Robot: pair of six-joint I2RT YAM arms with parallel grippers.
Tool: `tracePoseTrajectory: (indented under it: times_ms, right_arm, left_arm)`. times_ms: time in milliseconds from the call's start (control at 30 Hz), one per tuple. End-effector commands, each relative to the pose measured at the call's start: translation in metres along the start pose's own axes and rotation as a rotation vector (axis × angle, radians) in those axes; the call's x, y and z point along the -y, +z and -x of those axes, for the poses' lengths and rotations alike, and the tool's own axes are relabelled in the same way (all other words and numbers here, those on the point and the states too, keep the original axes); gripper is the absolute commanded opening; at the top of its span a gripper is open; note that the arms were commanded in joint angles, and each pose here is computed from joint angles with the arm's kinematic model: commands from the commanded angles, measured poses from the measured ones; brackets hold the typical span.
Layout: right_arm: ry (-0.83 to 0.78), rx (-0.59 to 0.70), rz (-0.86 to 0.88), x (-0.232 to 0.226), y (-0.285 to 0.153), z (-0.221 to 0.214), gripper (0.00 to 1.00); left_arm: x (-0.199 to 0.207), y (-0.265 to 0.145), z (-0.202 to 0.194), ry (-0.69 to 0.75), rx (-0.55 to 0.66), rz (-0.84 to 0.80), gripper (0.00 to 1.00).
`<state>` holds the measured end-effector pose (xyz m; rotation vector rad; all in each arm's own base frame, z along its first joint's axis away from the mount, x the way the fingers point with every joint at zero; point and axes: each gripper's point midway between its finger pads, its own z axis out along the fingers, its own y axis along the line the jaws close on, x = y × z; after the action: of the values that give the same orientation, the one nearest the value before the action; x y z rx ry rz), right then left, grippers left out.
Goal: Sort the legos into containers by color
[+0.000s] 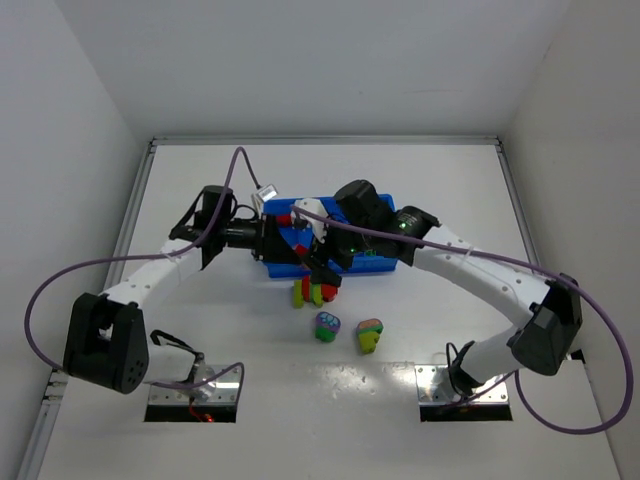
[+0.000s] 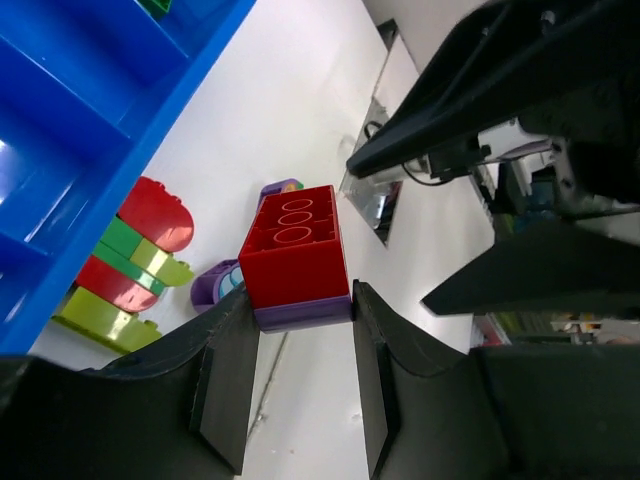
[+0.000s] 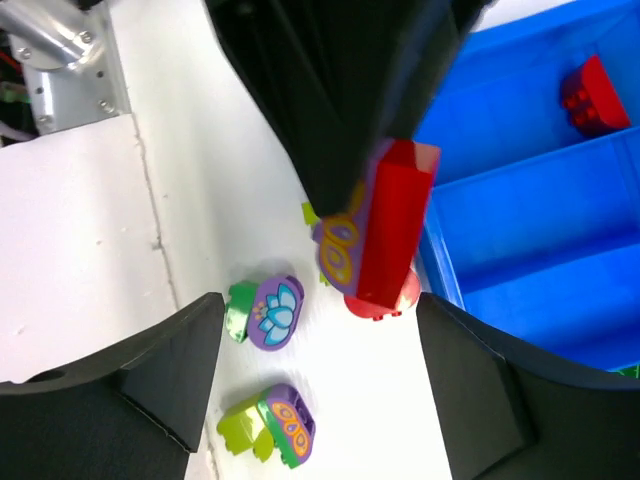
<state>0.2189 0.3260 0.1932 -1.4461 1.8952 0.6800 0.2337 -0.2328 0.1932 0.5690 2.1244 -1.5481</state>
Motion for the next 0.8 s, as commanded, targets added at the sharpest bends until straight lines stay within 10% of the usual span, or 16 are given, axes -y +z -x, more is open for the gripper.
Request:
tracePoseTrajectory:
  times_ms: [0, 167, 767]
  right_arm:
    - [-0.032, 0.08, 0.087, -0.006, -0.023, 0.02, 0.78]
    - [0.049, 0.118, 0.128, 0.009, -0.042, 0.012, 0.79]
    - [0.356, 0.329, 0.896, -0.036, -0.061, 0.037, 0.78]
  left_arm:
    - [0.011, -0.008, 0.001, 0.112, 0.012, -0.011, 0.0]
    - [0.025, -0.013, -0.01, 0.206, -0.012, -0.08, 0.13]
    - [0.057, -0.02, -0.032, 0.311, -0.034, -0.182, 0.12]
